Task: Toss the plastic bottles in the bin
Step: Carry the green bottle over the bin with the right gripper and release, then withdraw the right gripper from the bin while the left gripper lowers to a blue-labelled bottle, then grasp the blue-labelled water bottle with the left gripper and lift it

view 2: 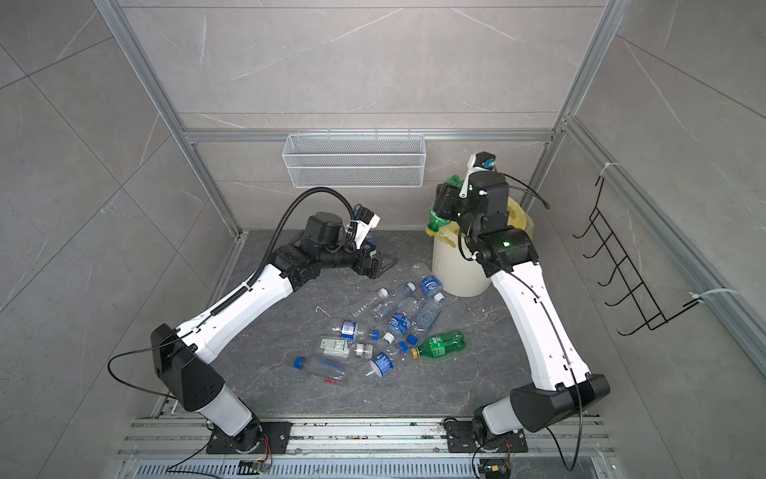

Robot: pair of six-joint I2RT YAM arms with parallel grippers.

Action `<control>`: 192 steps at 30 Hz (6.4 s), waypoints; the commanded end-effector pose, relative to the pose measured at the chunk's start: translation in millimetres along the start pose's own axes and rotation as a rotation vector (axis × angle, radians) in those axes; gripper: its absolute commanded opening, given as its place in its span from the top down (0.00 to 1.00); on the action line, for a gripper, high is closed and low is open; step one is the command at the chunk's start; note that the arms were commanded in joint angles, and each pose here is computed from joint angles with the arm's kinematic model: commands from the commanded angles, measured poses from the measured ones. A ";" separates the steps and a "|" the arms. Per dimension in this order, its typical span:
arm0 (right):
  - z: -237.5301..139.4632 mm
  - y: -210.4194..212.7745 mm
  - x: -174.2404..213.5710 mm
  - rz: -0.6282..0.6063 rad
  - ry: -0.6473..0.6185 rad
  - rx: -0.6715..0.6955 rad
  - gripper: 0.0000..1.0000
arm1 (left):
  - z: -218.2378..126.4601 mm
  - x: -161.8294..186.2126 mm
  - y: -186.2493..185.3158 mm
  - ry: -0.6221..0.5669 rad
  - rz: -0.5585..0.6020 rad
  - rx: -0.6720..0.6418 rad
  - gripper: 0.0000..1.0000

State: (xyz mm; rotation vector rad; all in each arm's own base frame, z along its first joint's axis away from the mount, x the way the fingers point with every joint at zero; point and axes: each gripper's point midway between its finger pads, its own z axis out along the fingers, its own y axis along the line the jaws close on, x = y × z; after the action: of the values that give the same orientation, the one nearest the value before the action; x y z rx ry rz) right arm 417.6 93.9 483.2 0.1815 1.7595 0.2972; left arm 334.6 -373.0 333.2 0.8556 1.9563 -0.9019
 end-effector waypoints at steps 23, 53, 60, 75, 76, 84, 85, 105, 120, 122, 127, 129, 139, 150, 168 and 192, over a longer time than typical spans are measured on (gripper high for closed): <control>53.1 -101.6 5.2 0.027 0.073 0.311 0.01 | 19.0 6.6 11.9 0.060 0.201 -0.188 0.00; 52.1 24.3 144.1 -0.138 0.300 0.010 0.00 | 26.8 82.4 209.9 0.162 -0.526 -0.732 0.00; 50.0 29.2 192.1 -0.123 0.392 -0.008 0.00 | 56.2 98.2 239.2 0.125 -0.709 -0.759 0.00; 39.9 26.4 206.9 -0.167 0.433 -0.004 0.00 | 136.7 129.7 274.3 0.067 -0.910 -0.619 0.05; 38.9 25.7 207.5 -0.168 0.434 -0.003 0.00 | 140.2 131.5 276.8 0.061 -0.917 -0.615 0.05; 37.2 26.5 219.5 -0.157 0.467 -0.022 0.00 | 158.8 136.3 293.6 0.002 -0.930 -0.588 0.10; 37.6 27.0 221.4 -0.154 0.472 -0.025 0.00 | 159.5 136.3 295.9 -0.006 -0.931 -0.590 0.10; 34.8 23.3 240.2 -0.136 0.511 -0.018 0.00 | 188.3 156.9 316.5 -0.048 -0.985 -0.545 0.33; 35.4 18.3 245.7 -0.135 0.517 0.003 0.00 | 194.3 176.1 310.0 -0.006 -1.027 -0.510 0.49; 35.4 18.1 246.5 -0.135 0.518 0.003 0.01 | 193.2 179.6 311.3 -0.001 -1.031 -0.514 0.54; 35.7 18.2 247.1 -0.135 0.520 0.003 0.00 | 190.8 183.6 310.6 0.004 -1.035 -0.508 0.64; 35.9 17.8 247.9 -0.133 0.522 0.003 0.00 | 188.7 183.6 310.0 0.007 -1.033 -0.505 0.67; 37.5 22.1 252.6 -0.105 0.528 -0.014 0.00 | 160.9 176.6 301.1 0.020 -0.984 -0.473 0.81; 39.4 34.0 261.2 -0.021 0.553 -0.059 0.00 | 89.3 126.9 255.5 0.044 -0.776 -0.383 0.83; 58.5 99.3 256.2 0.249 0.614 -0.244 0.01 | -19.3 121.3 137.6 0.120 -0.545 -0.245 0.82; 85.7 138.9 257.4 0.363 0.611 -0.312 0.16 | -16.6 100.8 74.5 0.093 -0.382 -0.171 0.82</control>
State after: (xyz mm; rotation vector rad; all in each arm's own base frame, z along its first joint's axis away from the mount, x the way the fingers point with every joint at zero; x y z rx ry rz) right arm 435.2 296.6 255.1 0.2133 2.2814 0.9174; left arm 344.1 -296.6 206.4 0.3959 2.3835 -0.8918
